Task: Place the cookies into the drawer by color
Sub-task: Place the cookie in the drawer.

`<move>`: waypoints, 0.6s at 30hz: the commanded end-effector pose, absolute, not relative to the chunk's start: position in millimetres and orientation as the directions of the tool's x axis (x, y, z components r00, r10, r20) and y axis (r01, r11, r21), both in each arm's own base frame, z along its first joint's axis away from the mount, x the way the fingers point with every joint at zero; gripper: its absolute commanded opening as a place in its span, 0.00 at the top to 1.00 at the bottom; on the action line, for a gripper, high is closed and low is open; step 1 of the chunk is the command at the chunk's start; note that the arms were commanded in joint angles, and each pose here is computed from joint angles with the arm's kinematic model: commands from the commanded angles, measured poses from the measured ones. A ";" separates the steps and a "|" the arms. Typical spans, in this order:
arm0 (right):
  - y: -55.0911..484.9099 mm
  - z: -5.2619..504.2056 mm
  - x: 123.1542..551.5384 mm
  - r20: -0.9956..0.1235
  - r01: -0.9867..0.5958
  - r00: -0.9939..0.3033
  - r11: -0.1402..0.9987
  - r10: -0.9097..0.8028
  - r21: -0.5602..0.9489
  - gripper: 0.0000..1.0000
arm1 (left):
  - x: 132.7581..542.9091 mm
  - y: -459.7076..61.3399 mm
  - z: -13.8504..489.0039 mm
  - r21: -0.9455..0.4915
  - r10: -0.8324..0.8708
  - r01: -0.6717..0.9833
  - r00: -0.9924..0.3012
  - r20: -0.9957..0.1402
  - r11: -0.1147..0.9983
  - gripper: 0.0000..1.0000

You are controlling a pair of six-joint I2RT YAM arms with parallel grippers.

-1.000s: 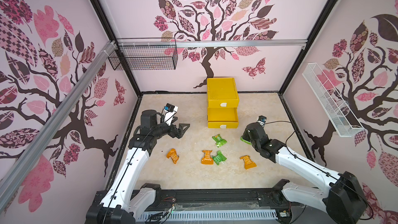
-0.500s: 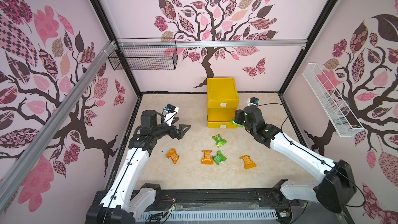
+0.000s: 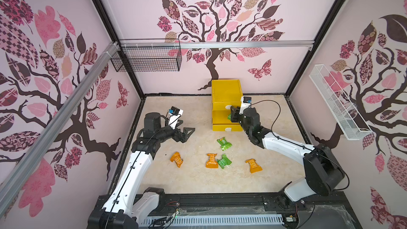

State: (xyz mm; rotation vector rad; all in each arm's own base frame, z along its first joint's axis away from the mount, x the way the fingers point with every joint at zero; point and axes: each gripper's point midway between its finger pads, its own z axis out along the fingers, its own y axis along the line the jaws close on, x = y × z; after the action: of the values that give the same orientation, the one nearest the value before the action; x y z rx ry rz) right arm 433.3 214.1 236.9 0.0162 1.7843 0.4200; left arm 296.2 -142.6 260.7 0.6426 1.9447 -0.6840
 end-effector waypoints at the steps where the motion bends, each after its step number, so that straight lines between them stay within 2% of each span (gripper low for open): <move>1: 215.3 254.8 446.2 -0.968 -0.290 -0.135 0.926 0.211 0.243 0.95 | 293.5 -143.7 260.7 -0.190 0.159 0.687 -0.411 -0.898 0.702 0.03; 9: 219.9 229.9 450.8 -0.971 -0.328 -0.148 0.917 0.187 0.226 0.95 | 293.5 -142.5 260.4 -0.179 0.168 0.686 -0.407 -0.898 0.705 0.03; 18: 216.2 198.6 442.5 -0.957 -0.310 -0.219 0.916 0.191 0.254 0.86 | 294.6 -142.9 257.9 -0.184 0.167 0.686 -0.413 -0.895 0.704 0.04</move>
State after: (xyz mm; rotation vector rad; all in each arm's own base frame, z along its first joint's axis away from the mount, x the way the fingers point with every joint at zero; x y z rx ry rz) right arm 442.8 214.6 209.0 -0.0961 1.7221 0.4486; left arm 296.3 -142.3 260.4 0.6455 1.9443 -0.6785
